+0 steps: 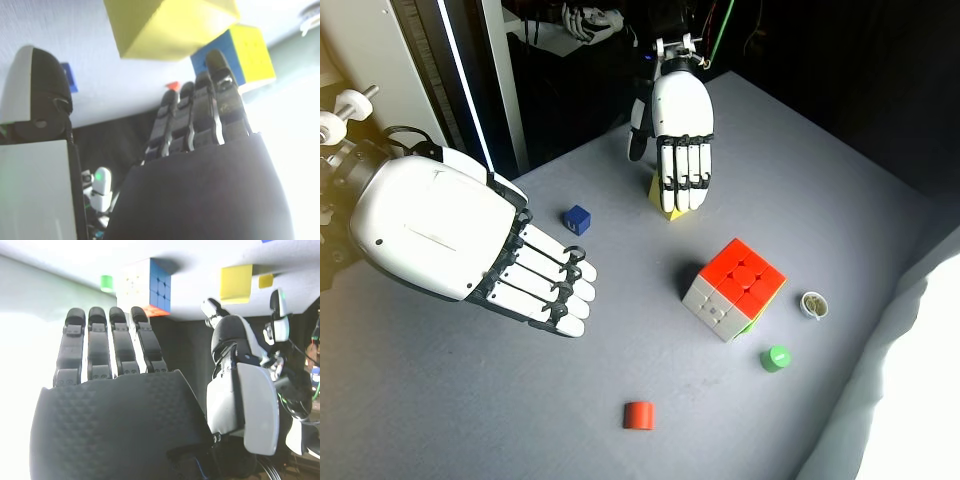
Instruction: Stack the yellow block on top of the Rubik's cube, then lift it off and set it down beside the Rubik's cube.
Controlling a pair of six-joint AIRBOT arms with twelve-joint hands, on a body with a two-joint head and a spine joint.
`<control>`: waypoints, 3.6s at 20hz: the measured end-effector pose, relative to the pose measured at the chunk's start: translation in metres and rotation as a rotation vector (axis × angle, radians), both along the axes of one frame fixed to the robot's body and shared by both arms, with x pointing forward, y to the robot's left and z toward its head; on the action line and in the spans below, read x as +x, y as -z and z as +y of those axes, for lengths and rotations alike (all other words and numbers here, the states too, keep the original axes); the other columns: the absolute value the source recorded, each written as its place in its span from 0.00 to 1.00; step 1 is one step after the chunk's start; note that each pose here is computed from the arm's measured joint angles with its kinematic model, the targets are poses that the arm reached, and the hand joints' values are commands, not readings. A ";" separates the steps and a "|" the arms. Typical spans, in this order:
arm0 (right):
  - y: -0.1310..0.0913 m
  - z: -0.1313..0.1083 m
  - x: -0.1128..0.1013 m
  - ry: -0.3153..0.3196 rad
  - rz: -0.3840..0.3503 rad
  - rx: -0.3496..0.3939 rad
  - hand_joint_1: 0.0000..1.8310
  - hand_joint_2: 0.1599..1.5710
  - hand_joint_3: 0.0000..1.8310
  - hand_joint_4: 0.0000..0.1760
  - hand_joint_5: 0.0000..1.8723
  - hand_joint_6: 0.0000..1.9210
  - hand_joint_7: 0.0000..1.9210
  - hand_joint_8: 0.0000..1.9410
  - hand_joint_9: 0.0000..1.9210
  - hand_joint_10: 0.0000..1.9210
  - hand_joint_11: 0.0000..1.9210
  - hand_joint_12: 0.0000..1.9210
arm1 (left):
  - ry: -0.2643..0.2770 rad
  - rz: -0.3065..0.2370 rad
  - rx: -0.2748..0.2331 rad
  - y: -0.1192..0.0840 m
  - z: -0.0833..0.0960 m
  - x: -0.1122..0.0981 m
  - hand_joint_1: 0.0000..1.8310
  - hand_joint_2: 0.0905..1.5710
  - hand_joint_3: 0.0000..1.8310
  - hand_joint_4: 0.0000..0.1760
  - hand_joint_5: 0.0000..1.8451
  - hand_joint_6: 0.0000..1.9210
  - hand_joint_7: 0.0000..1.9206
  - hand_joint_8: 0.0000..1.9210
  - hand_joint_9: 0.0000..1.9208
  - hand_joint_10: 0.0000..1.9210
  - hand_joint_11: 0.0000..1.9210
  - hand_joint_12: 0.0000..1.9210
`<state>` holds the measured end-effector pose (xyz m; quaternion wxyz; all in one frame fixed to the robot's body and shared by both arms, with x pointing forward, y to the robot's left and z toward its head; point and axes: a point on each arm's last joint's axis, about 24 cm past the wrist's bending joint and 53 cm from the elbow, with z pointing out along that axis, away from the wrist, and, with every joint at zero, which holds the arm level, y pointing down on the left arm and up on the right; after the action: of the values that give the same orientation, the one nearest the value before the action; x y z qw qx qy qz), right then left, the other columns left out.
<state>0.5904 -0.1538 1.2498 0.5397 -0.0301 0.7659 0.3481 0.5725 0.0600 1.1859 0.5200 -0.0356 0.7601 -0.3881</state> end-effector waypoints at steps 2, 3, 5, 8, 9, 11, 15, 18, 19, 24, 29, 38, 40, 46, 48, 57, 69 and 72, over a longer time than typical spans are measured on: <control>0.000 0.000 0.000 -0.001 -0.001 -0.001 0.00 0.73 0.00 0.00 0.03 0.01 0.02 0.00 0.00 0.00 0.00 0.00 | -0.015 -0.011 0.007 0.000 0.004 0.006 0.63 0.61 0.00 0.00 0.00 0.00 0.00 0.00 0.01 0.00 0.00 0.27; 0.000 0.000 0.000 -0.001 -0.001 -0.001 0.00 0.73 0.00 0.00 0.02 0.00 0.01 0.00 0.00 0.00 0.00 0.00 | -0.024 -0.017 0.007 -0.001 0.007 0.009 0.64 0.60 0.00 0.00 0.00 0.00 0.00 0.00 0.02 0.00 0.00 0.29; 0.000 0.000 0.000 -0.001 -0.001 -0.002 0.00 0.74 0.00 0.00 0.03 0.00 0.02 0.00 0.00 0.00 0.00 0.00 | -0.029 -0.021 0.007 0.000 0.006 0.012 0.64 0.60 0.00 0.00 0.00 0.00 0.00 0.00 0.02 0.00 0.00 0.30; 0.000 0.000 0.000 -0.001 -0.002 -0.002 0.00 0.74 0.00 0.00 0.03 0.01 0.03 0.01 0.01 0.00 0.00 0.00 | -0.033 -0.016 0.019 0.004 0.007 0.017 0.62 0.59 0.00 0.00 0.00 0.00 0.00 0.00 0.03 0.00 0.00 0.33; 0.000 0.000 0.000 -0.002 -0.002 -0.001 0.00 0.74 0.00 0.00 0.04 0.01 0.03 0.01 0.01 0.00 0.00 0.00 | -0.042 -0.009 0.017 0.005 0.009 0.019 0.63 0.58 0.00 0.00 0.00 0.00 0.00 0.00 0.03 0.00 0.00 0.33; 0.000 0.000 0.000 0.000 -0.001 -0.002 0.00 0.74 0.00 0.00 0.04 0.01 0.03 0.00 0.00 0.00 0.00 0.00 | -0.050 -0.013 0.025 0.007 0.010 0.023 0.61 0.61 0.00 0.00 0.00 0.00 0.00 0.00 0.00 0.00 0.00 0.26; 0.000 0.000 0.000 -0.002 -0.004 -0.005 0.00 0.74 0.00 0.00 0.05 0.01 0.04 0.01 0.02 0.01 0.01 0.00 | -0.046 0.002 0.032 0.013 0.005 0.022 0.60 0.61 0.00 0.00 0.00 0.00 0.00 0.00 0.00 0.00 0.00 0.27; 0.000 0.000 0.000 -0.003 -0.008 -0.011 0.00 0.74 0.00 0.00 0.03 0.00 0.02 0.00 0.00 0.00 0.00 0.00 | -0.056 0.008 0.037 0.015 0.008 0.025 0.58 0.62 0.00 0.00 0.00 0.00 0.00 0.00 0.00 0.00 0.00 0.27; 0.000 0.000 0.000 -0.003 -0.008 -0.011 0.00 0.74 0.00 0.00 0.03 0.00 0.02 0.00 0.00 0.00 0.00 0.00 | -0.060 0.009 0.042 0.016 0.009 0.026 0.58 0.61 0.00 0.00 0.00 0.00 0.00 0.00 0.01 0.00 0.00 0.29; 0.000 0.000 0.000 -0.003 -0.008 -0.011 0.00 0.74 0.00 0.00 0.04 0.00 0.03 0.00 0.01 0.00 0.00 0.00 | -0.059 0.030 0.049 0.025 0.008 0.027 0.59 0.61 0.00 0.00 0.00 0.00 0.00 0.00 0.01 0.00 0.00 0.28; 0.000 0.000 0.000 -0.004 -0.009 -0.012 0.00 0.74 0.00 0.00 0.06 0.01 0.05 0.01 0.03 0.01 0.01 0.00 | -0.068 0.026 0.048 0.026 0.009 0.032 0.59 0.62 0.00 0.00 0.00 0.00 0.00 0.00 0.00 0.00 0.00 0.22; 0.000 0.000 0.000 -0.006 -0.018 -0.026 0.00 0.74 0.00 0.00 0.06 0.00 0.05 0.00 0.02 0.00 0.00 0.01 | -0.073 0.032 0.054 0.030 0.010 0.034 0.60 0.61 0.00 0.00 0.00 0.00 0.00 0.00 0.01 0.00 0.00 0.25; 0.000 0.000 0.000 -0.007 -0.019 -0.026 0.00 0.74 0.00 0.00 0.06 0.00 0.05 0.00 0.03 0.01 0.01 0.01 | -0.071 0.034 0.054 0.030 0.010 0.033 0.57 0.62 0.00 0.00 0.00 0.00 0.00 0.00 0.00 0.00 0.00 0.21; 0.000 0.000 0.000 -0.008 -0.023 -0.032 0.00 0.74 0.00 0.00 0.06 0.00 0.05 0.00 0.03 0.00 0.01 0.01 | -0.076 0.033 0.053 0.030 0.011 0.034 0.68 0.69 0.00 0.00 0.25 0.01 0.29 0.01 0.29 0.02 0.00 0.52; 0.000 0.000 0.000 -0.009 -0.026 -0.037 0.00 0.75 0.00 0.00 0.06 0.00 0.05 0.00 0.03 0.00 0.00 0.06 | -0.079 0.027 0.048 0.027 0.011 0.035 0.75 0.69 0.00 0.00 0.45 0.52 0.56 0.43 0.49 0.54 0.16 0.51; 0.000 0.000 0.000 -0.009 -0.029 -0.042 0.00 0.75 0.00 0.00 0.06 0.00 0.04 0.00 0.03 0.00 0.00 0.05 | -0.078 0.028 0.028 0.019 0.006 0.037 0.76 0.67 0.00 0.00 0.50 0.53 0.59 0.40 0.49 0.55 0.15 0.55; 0.000 0.000 0.000 -0.009 -0.030 -0.042 0.00 0.74 0.00 0.00 0.06 0.00 0.05 0.00 0.02 0.00 0.00 0.00 | -0.034 -0.050 0.035 -0.054 -0.012 0.057 0.76 0.68 0.00 0.00 0.49 0.55 0.60 0.38 0.47 0.58 0.12 0.58; 0.000 0.000 0.000 -0.009 -0.030 -0.042 0.00 0.74 0.00 0.00 0.06 0.00 0.05 0.00 0.03 0.00 0.01 0.00 | -0.049 -0.054 0.021 -0.072 -0.009 0.063 0.76 0.67 0.00 0.00 0.50 0.53 0.60 0.40 0.48 0.57 0.13 0.57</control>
<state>0.5903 -0.1541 1.2499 0.5488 -0.0501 0.7648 0.3339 0.6357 0.0514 1.2575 0.5498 -0.0382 0.7488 -0.3682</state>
